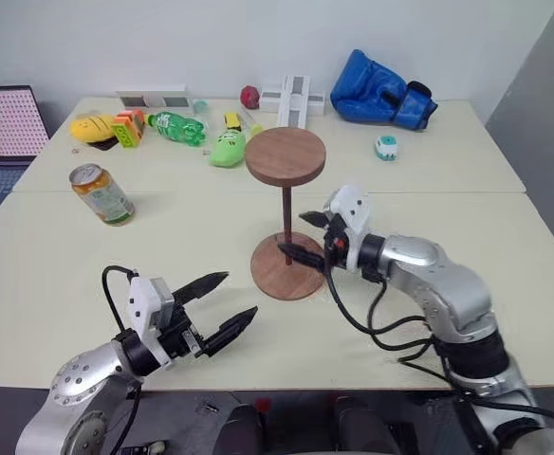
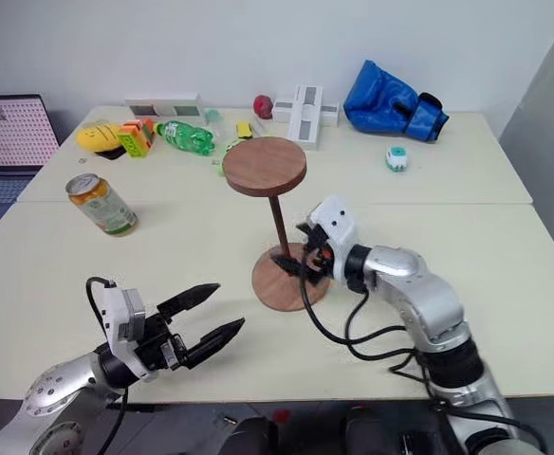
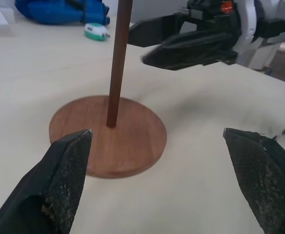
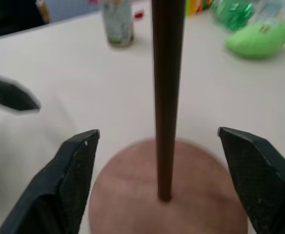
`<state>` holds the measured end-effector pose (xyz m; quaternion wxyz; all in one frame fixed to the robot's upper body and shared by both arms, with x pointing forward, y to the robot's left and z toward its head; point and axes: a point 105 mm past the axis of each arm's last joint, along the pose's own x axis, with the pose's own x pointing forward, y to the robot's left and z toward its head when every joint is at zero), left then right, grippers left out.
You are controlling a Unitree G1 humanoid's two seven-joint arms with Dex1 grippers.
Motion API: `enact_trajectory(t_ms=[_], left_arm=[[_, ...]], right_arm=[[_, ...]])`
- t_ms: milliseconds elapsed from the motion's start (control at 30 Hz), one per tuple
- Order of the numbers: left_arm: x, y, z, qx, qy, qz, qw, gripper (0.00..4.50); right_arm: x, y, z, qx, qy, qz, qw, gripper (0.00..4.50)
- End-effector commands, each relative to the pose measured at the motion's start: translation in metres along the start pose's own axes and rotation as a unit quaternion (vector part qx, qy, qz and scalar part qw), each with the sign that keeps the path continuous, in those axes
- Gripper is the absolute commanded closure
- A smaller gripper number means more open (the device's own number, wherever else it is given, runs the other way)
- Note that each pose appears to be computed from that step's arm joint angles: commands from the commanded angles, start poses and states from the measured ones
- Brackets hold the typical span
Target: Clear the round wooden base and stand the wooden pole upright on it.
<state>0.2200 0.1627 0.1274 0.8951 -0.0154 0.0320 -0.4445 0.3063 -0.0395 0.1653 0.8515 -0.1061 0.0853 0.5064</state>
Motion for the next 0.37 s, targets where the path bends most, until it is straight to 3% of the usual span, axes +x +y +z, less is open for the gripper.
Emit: enact_trajectory(t_ms=[33, 133, 300, 367], left_arm=[[-0.009, 0.022, 0.016, 0.011, 0.018, -0.007, 1.000, 0.00], [-0.008, 0.049, 0.031, 0.031, 0.038, 0.006, 0.999, 0.00], [-0.009, 0.088, 0.025, 0.078, 0.146, 0.044, 0.985, 0.00], [-0.010, 0.093, 0.024, 0.072, 0.154, 0.031, 0.985, 0.00]], right_arm=[[-0.017, -0.001, 0.005, -0.035, 0.006, 0.014, 0.999, 0.02], [-0.032, -0.014, -0.008, -0.049, 0.027, -0.006, 0.998, 0.02], [-0.055, -0.023, -0.014, -0.043, 0.016, -0.029, 0.999, 0.02], [-0.061, -0.024, -0.016, -0.037, 0.010, -0.038, 0.999, 0.02]])
